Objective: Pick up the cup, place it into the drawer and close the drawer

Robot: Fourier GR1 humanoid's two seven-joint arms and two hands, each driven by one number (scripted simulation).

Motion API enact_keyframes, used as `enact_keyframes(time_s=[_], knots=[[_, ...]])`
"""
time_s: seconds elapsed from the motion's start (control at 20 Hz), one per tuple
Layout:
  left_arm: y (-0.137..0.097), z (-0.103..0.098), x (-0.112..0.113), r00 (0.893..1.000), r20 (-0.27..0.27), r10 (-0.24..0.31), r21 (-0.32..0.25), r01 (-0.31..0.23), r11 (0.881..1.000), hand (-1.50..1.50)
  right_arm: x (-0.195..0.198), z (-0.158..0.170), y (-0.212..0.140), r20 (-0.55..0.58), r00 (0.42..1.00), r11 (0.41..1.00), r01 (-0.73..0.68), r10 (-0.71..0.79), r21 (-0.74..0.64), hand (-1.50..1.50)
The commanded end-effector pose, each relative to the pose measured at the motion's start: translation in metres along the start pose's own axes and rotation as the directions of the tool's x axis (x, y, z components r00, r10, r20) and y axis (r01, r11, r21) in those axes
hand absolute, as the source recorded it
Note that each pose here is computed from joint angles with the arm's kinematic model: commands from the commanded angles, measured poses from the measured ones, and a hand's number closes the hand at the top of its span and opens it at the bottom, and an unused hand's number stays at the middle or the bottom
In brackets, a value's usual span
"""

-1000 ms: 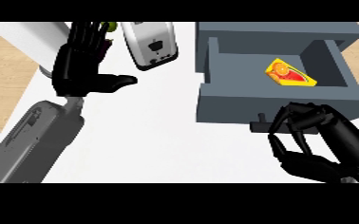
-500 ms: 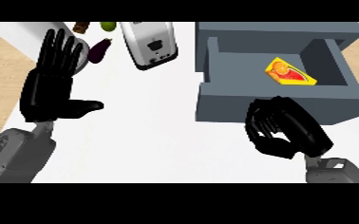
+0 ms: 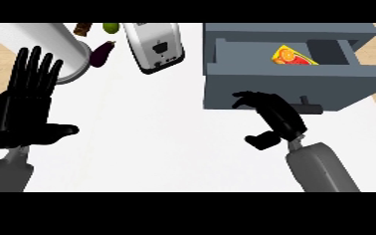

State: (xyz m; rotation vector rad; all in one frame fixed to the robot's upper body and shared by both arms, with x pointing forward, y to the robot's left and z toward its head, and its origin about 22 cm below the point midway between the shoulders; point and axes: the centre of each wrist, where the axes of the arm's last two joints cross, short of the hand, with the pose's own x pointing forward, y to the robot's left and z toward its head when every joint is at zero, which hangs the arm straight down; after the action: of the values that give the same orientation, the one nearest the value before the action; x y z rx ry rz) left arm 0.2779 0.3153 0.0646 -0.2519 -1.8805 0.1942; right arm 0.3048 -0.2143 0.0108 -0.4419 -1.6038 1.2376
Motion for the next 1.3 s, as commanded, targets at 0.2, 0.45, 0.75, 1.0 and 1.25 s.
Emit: enact_keyframes(time_s=[0.2, 0.45, 0.75, 1.0, 1.25], knots=[[0.031, 0.029, -0.015, 1.000, 0.002, 0.011, 0.002, -0.011, 1.000, -1.50, -0.044, -0.041, -0.001, -0.043, 0.999, 0.999, -0.006, 0.007, 0.040, -1.50], [0.028, 0.010, 0.014, 1.000, 0.014, 0.011, -0.010, -0.011, 1.000, -1.50, -0.052, -0.066, -0.007, -0.050, 0.997, 0.997, 0.060, -0.057, 0.055, -1.50], [0.020, 0.000, 0.001, 0.999, 0.006, 0.041, -0.024, -0.040, 0.999, -1.50, -0.076, -0.072, -0.033, -0.049, 0.995, 0.994, 0.085, -0.082, 0.064, -1.50], [0.035, 0.027, -0.014, 0.999, -0.014, 0.050, -0.037, -0.050, 0.998, -1.50, -0.085, -0.074, -0.062, -0.084, 0.994, 0.995, 0.081, -0.076, 0.059, -1.50], [0.024, 0.010, -0.009, 1.000, 0.003, 0.031, -0.066, -0.031, 0.997, -1.50, -0.091, -0.072, -0.078, -0.098, 0.993, 0.997, 0.072, -0.068, 0.038, -1.50]])
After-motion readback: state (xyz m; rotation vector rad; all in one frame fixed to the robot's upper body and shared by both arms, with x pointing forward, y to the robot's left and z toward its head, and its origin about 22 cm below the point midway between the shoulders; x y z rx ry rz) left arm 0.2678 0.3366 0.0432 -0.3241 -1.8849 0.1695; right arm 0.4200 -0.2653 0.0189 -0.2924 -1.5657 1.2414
